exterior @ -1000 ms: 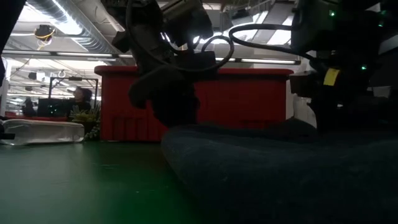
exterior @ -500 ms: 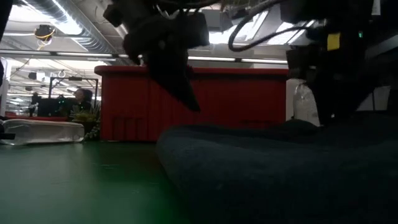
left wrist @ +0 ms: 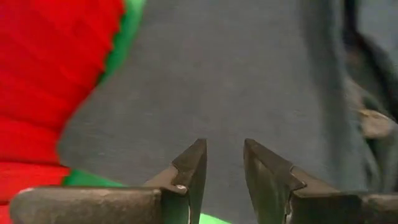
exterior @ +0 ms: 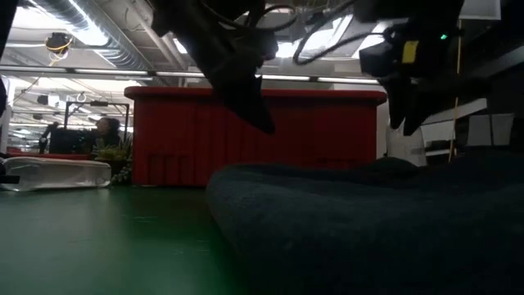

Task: Fold laundry
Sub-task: Fold the dark blue jeans

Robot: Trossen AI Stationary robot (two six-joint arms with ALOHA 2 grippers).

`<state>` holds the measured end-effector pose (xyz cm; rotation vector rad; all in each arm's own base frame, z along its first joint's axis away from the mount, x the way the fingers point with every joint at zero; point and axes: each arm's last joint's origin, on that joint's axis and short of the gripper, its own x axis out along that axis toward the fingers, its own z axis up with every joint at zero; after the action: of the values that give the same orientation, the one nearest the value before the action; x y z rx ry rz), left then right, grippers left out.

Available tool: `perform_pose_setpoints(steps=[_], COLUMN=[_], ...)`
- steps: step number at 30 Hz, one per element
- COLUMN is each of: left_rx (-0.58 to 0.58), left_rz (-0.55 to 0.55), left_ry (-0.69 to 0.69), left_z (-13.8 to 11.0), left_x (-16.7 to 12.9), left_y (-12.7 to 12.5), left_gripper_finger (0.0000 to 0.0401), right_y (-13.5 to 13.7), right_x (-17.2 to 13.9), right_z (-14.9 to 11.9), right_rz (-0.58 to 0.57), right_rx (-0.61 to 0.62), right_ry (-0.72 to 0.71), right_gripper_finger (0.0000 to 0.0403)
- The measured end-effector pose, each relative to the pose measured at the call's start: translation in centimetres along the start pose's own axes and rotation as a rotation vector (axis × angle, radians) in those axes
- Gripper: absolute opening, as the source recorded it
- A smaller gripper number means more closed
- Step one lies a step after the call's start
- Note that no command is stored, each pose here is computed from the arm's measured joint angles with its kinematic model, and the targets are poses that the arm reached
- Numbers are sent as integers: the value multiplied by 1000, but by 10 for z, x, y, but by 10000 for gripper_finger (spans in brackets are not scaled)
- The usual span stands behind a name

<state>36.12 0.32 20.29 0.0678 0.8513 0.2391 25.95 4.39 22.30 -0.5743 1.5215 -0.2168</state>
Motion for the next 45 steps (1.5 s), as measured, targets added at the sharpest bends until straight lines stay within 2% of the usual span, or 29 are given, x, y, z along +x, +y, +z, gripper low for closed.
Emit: perform_pose_setpoints(steps=[9,14,20,25,29,32,36,45], left_rx=[-107,-126,-133,-135,-135,-140,-140,-110], left_rz=[52,70,88,90,86,40,-22,-81], left_ry=[-39,32,109,132,135,135,110,2], left_z=[2,-11,-28,-33,-32,-29,-18,8], left_x=[22,47,72,80,77,71,59,21], left_y=[25,30,36,38,38,38,34,21], left_gripper_finger=[101,101,101,101,101,101,101,101], right_y=[-27,-22,-11,-2,-3,-6,-15,-34], right_x=[35,62,86,96,95,90,74,32], right_z=[-4,-11,-23,-28,-27,-25,-18,-8], right_rz=[-25,-18,57,101,108,130,145,154], right_rx=[101,120,139,143,142,136,105,34], right_ry=[28,28,31,15,16,25,41,68], right_gripper_finger=[134,134,134,134,134,134,134,134])
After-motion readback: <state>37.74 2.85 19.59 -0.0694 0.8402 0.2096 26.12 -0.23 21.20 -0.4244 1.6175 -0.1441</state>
